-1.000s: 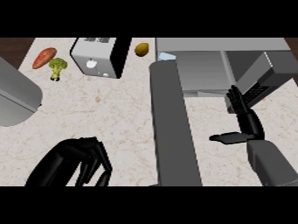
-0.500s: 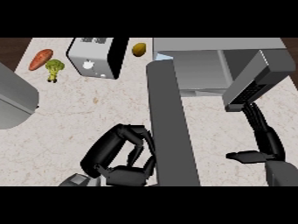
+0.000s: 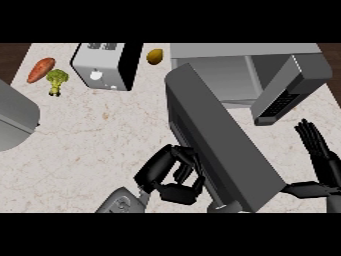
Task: Pick up the milk, place it into the microwave and close the microwave
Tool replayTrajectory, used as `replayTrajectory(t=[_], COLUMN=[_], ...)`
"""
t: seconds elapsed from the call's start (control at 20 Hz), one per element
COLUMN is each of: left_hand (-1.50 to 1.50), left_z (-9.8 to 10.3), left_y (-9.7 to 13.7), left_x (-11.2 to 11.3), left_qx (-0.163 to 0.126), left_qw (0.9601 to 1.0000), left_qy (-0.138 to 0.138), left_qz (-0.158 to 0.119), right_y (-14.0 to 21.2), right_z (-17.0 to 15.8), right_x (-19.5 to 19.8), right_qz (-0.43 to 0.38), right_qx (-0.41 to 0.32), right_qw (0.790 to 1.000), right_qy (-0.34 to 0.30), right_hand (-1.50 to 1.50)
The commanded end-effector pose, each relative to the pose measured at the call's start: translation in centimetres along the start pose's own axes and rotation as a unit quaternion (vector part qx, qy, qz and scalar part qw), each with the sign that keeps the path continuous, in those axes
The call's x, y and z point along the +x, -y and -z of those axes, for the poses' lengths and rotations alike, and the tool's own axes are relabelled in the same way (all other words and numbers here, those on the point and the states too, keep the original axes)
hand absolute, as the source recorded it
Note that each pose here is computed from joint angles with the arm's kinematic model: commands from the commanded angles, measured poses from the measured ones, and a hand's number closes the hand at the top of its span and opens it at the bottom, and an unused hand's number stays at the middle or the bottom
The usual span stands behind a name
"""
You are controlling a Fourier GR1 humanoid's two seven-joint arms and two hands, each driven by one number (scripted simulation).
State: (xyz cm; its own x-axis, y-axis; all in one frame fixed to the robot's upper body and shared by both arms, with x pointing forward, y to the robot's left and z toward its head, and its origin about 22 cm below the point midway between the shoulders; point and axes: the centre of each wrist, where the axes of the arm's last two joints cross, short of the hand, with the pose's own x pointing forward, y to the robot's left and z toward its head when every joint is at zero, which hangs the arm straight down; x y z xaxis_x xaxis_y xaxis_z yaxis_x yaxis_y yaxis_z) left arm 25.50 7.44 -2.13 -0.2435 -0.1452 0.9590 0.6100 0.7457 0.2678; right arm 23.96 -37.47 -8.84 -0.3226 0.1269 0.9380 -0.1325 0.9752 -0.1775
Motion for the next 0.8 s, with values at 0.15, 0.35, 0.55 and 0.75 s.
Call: replayTrajectory(t=[0.15, 0.35, 0.55, 0.75], left_hand=[1.50, 1.50, 1.50, 1.50], left_z=[0.5, 2.2, 2.8, 3.5], left_y=[2.2, 1.4, 2.8, 2.9], left_x=[-3.2, -3.1, -2.7, -2.5], left_qx=[0.035, 0.053, 0.053, 0.055], left_qw=[0.9990, 0.9980, 0.9985, 0.9985], left_qy=[0.014, 0.028, 0.000, 0.009], left_qz=[0.025, 0.021, 0.008, 0.005], right_y=[1.6, 1.8, 0.5, 0.7], right_z=[1.4, 0.5, 3.7, 3.8], right_x=[3.4, 4.9, 6.5, 8.1], right_qz=[0.079, 0.097, 0.092, 0.101], right_qx=[0.055, 0.072, 0.092, 0.116], right_qw=[0.993, 0.990, 0.987, 0.982], right_qy=[0.068, 0.079, 0.098, 0.107], right_hand=[-1.50, -1.50, -1.50, -1.50])
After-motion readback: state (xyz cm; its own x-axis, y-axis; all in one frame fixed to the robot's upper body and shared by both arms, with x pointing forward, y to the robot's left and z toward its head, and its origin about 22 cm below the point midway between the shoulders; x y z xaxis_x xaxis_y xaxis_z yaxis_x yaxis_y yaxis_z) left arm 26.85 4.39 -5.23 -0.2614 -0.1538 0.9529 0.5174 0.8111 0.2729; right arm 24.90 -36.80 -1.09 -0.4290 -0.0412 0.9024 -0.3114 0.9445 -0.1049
